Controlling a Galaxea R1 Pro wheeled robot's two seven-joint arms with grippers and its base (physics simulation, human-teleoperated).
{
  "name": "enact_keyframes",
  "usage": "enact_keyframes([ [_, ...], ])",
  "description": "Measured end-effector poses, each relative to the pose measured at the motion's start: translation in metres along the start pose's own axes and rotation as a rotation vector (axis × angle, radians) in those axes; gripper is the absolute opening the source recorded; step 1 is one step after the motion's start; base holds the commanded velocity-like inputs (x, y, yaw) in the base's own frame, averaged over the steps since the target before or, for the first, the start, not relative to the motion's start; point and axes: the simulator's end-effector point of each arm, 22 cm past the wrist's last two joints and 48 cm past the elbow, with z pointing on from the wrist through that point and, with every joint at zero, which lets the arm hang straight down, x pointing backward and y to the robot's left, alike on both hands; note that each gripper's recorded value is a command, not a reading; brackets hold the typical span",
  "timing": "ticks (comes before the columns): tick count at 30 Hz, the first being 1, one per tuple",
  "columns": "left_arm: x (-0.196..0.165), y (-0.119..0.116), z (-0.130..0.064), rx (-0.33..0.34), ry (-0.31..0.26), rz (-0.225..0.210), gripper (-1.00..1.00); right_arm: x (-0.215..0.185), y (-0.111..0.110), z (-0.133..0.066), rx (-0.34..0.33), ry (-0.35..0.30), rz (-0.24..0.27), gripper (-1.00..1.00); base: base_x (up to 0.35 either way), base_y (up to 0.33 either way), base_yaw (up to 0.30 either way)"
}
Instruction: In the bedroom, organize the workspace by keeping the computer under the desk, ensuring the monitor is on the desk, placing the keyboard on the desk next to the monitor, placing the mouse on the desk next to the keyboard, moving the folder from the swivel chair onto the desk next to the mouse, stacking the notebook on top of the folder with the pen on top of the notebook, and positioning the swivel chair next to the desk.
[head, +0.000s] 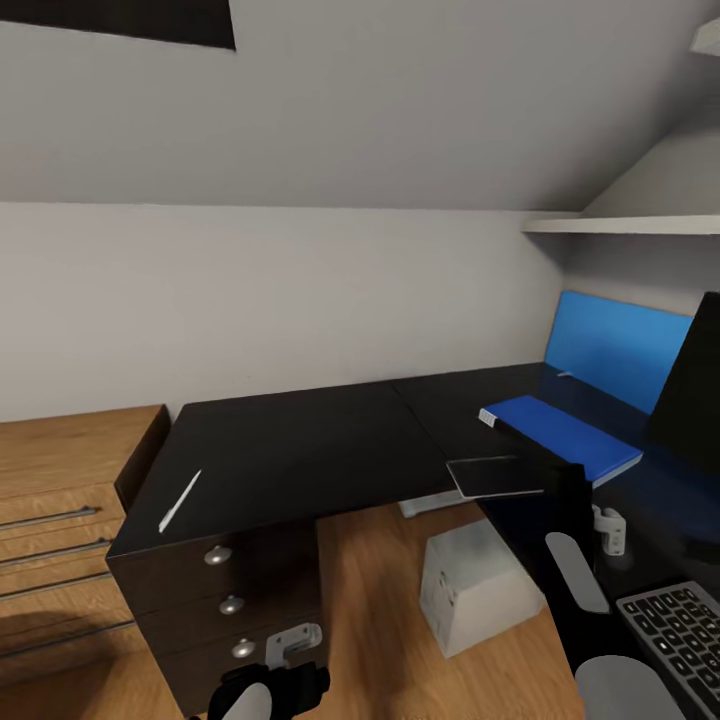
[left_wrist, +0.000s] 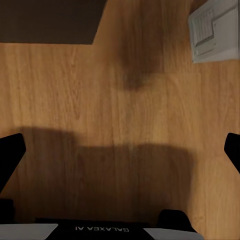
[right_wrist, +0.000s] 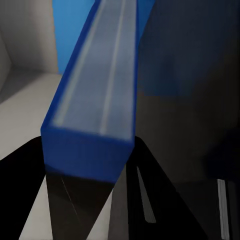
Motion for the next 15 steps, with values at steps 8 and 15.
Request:
enact_keyframes([
  [8, 0.0000, 0.0018, 0.0005, -0.001, 0.001, -0.001, 1.00, 0.0010, -0.0014, 0.0000, 0.003, 0.002, -0.001, -1.00, 0.000, 0.000, -0.031],
  [15, 0.0005, 0.0016, 0.0007, 0.000, 0.002, 0.000, 1.00, 0.0017, -0.0023, -0.0002, 0.003, 0.003, -0.004, -1.00, 0.000, 0.000, -0.029],
])
